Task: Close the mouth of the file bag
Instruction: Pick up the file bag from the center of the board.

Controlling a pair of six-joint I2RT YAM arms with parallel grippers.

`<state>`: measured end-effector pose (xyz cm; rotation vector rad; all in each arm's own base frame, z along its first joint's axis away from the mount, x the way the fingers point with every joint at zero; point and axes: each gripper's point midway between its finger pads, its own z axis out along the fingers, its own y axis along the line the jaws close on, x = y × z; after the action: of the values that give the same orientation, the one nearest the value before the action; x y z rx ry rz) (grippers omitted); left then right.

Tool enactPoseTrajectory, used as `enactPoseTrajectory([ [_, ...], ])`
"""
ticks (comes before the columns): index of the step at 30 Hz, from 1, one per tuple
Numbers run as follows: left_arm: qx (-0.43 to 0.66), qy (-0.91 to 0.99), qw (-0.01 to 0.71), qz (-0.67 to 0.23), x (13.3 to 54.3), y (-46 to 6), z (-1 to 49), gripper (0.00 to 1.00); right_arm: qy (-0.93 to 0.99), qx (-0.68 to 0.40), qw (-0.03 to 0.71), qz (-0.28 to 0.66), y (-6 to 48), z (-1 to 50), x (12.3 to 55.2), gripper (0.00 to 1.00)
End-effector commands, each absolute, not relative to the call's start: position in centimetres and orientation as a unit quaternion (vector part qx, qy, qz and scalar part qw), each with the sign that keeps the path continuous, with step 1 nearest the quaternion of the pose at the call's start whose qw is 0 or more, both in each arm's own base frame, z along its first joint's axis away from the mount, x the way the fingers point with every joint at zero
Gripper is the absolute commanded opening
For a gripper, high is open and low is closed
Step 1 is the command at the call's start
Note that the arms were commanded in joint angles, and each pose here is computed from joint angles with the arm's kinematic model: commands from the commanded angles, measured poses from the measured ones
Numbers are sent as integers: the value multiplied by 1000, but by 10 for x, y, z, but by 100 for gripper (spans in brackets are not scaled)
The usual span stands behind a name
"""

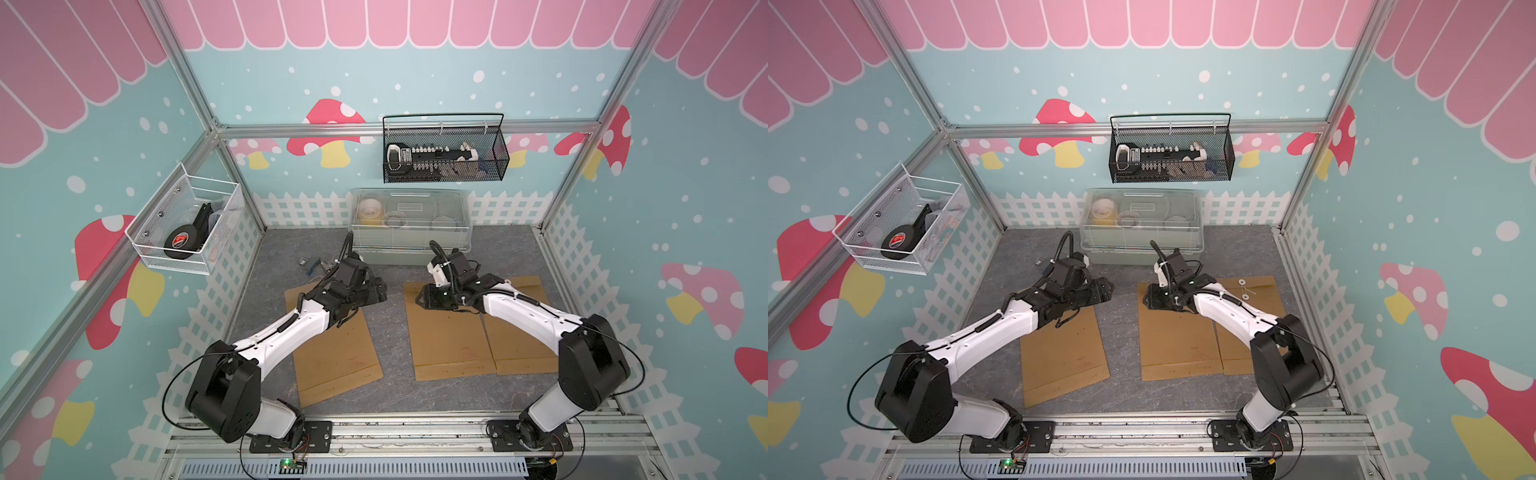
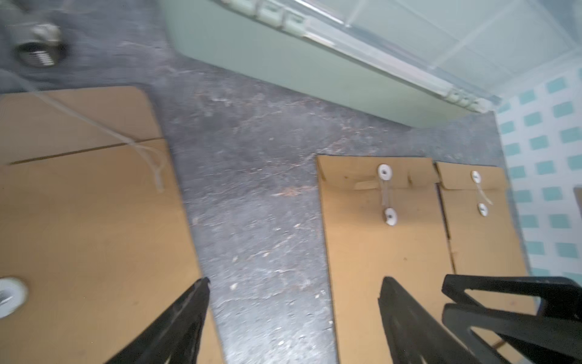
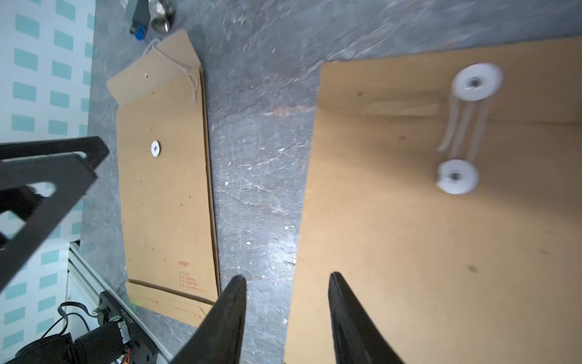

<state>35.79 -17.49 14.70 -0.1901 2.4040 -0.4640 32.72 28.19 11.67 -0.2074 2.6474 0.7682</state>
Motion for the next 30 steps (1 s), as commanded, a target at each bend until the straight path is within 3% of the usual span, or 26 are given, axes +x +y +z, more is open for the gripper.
enactPoseTrajectory([
  [1,-137,936,311,-90,339,-110,115,84,927,-80,186,316,332,111,338,44],
  [11,-247,910,315,-111,320,-58,86,82,924,-135,115,340,430,60,339,45],
  [23,-262,908,296,-135,309,-63,45,69,929,-138,76,335,457,30,328,43],
  [30,-265,907,282,-164,303,-73,28,60,899,-158,66,402,481,53,326,39],
])
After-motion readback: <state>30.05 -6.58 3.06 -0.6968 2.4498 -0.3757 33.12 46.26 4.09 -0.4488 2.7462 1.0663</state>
